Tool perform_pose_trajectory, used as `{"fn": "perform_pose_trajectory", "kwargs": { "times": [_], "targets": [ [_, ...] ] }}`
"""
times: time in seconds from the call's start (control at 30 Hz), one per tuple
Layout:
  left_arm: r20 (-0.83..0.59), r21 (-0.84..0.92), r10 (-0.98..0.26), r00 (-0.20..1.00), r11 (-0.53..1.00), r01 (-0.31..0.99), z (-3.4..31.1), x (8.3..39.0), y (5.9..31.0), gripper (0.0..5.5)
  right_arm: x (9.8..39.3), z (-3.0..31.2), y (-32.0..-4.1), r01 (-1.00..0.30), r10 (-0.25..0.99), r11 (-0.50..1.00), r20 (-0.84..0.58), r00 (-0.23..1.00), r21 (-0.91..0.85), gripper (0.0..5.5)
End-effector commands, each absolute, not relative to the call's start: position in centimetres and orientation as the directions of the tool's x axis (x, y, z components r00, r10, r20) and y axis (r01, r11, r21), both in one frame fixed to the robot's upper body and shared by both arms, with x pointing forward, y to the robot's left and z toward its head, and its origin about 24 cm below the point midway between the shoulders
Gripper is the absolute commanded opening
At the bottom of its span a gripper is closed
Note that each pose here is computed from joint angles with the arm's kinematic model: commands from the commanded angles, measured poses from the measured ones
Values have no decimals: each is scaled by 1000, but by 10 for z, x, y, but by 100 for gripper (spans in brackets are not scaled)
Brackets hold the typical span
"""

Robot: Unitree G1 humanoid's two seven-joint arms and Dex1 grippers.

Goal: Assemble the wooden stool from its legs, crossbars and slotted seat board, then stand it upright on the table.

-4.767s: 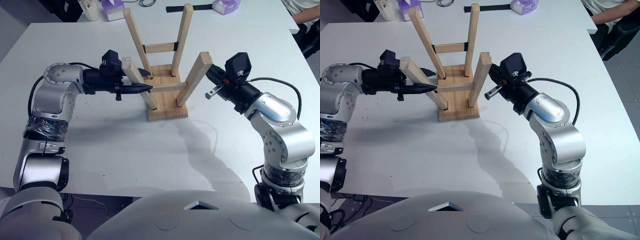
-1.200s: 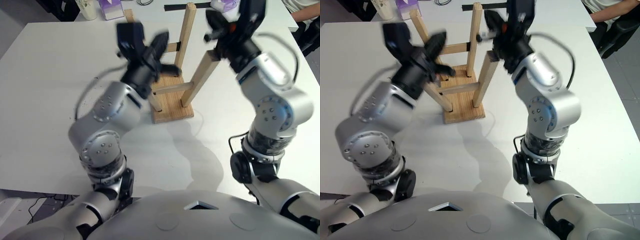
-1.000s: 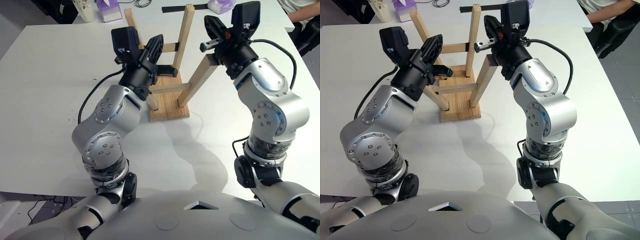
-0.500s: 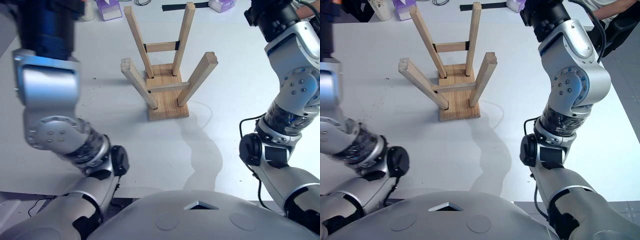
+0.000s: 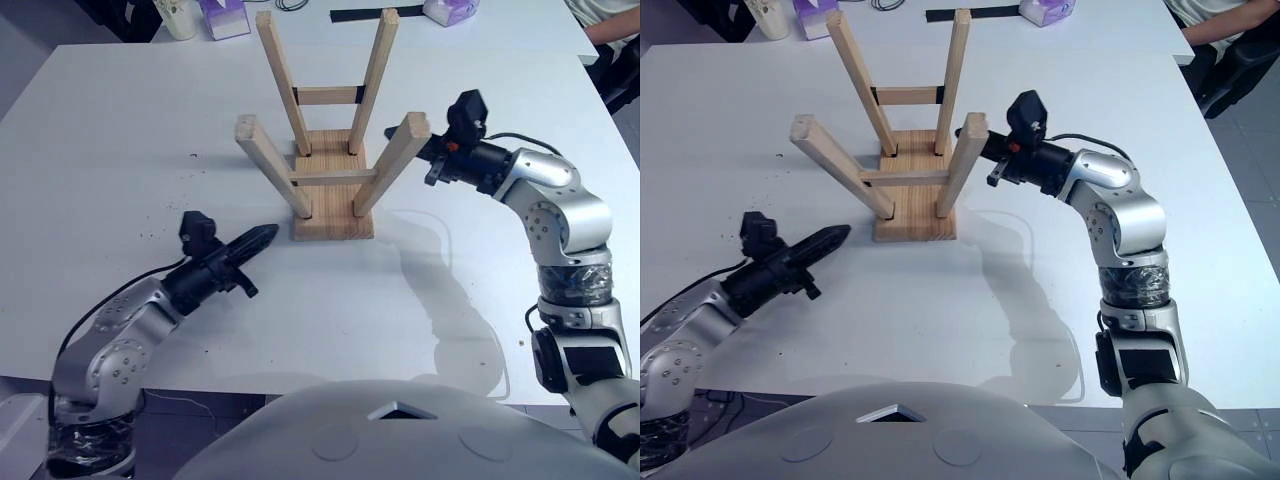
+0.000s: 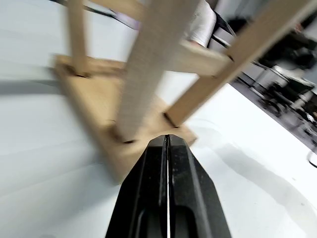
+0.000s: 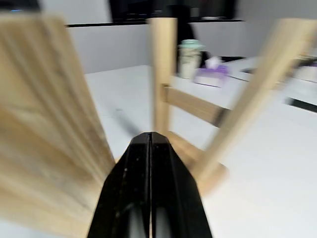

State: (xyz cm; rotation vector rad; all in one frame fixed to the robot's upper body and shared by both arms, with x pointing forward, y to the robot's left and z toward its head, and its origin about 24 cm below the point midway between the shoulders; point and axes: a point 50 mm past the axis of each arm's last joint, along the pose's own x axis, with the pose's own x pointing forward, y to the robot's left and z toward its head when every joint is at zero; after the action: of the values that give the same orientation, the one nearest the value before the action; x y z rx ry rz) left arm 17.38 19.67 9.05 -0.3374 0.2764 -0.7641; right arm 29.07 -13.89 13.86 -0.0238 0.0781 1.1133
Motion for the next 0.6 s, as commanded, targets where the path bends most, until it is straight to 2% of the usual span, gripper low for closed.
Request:
{"fn": "perform_pose_trajectory", "kwargs": {
  "times": [0.03,0.13,0.27,0.4,0.5,0.6],
  "targets": [
    [-114,-315,-682,722,714,625,87,200,192,4,283,143,-124,-962,961,271,-52,270,10,0],
    [-124,-272,-650,750,749,604,85,213,198,4,272,137,-111,-982,979,189,-80,186,23,0],
    [-136,-240,-630,764,769,592,82,221,207,4,253,133,-68,-995,996,73,-58,70,66,0],
    [-157,-242,-633,758,769,591,70,223,205,4,242,131,-31,-989,999,51,-15,49,141,0],
    [-193,-244,-621,760,781,576,58,219,210,4,237,130,-30,-985,998,61,-22,58,162,0],
    [-217,-253,-601,769,796,550,50,212,219,4,241,132,-55,-981,992,124,-54,117,151,0]
  ]
}}
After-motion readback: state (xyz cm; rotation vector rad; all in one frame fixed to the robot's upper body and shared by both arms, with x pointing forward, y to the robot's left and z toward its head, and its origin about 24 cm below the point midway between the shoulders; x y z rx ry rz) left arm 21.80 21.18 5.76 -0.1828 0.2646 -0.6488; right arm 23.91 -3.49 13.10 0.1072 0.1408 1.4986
